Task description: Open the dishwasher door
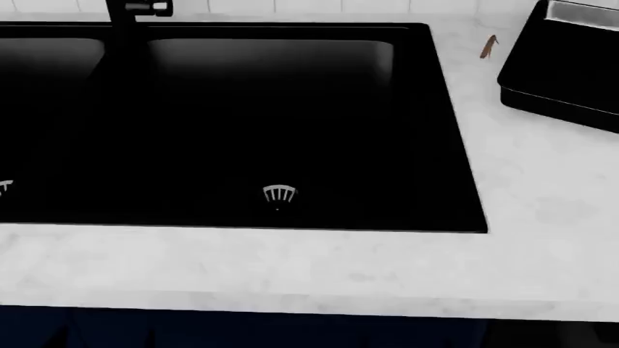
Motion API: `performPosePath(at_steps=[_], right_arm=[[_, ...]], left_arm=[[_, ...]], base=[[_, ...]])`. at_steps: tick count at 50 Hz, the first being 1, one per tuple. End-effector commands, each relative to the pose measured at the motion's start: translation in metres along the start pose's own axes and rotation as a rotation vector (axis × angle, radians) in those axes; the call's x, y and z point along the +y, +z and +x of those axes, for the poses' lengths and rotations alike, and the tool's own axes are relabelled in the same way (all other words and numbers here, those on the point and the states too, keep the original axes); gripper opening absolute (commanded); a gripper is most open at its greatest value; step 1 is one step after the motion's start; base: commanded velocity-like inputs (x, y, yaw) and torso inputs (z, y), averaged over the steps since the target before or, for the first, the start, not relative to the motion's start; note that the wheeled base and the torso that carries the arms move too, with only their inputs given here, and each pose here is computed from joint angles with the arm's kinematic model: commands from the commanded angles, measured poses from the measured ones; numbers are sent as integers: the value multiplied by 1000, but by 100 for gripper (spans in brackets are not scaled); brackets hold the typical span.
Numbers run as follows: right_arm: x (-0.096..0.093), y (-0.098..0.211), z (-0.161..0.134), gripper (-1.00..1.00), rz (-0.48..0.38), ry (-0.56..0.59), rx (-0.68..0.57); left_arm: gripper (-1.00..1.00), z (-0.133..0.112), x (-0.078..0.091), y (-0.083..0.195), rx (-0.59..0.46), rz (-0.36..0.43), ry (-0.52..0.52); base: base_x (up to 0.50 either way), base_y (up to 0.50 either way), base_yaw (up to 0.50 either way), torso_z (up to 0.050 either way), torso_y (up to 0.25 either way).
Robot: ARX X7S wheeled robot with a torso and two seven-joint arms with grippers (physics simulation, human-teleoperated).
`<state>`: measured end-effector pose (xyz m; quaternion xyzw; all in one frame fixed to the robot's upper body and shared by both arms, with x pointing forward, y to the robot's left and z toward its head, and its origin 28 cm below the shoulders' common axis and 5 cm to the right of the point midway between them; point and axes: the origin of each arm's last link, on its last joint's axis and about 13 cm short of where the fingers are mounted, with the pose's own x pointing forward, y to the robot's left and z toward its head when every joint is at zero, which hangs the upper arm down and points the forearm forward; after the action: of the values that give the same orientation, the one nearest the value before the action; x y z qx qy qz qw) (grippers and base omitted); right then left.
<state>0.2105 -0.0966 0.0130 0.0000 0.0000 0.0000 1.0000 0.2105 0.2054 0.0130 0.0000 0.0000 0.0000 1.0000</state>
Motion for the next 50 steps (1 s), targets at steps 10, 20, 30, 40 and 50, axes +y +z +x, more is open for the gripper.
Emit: performPosePath(at_steps=[10, 20, 30, 40, 50], right_arm=[[0, -2, 0, 100, 12, -7, 2], [-1, -2, -1, 100, 17, -10, 8], [-1, -1, -3, 100, 20, -11, 7], [0, -1, -3, 100, 17, -6, -1], [0, -3, -3, 100, 29, -6, 7]], left_arm=[[100, 0, 0, -1, 1, 0, -1], [100, -1, -1, 0, -3, 4, -7], [100, -2, -1, 0, -2, 4, -6], [100, -3, -1, 2, -5, 5, -6], [100, -2, -1, 1, -7, 2, -7]], base=[[0, 0, 0, 0, 0], [-130, 0, 0, 0, 0], [-407, 0, 0, 0, 0], [-81, 0, 0, 0, 0], [0, -271, 0, 0, 0]])
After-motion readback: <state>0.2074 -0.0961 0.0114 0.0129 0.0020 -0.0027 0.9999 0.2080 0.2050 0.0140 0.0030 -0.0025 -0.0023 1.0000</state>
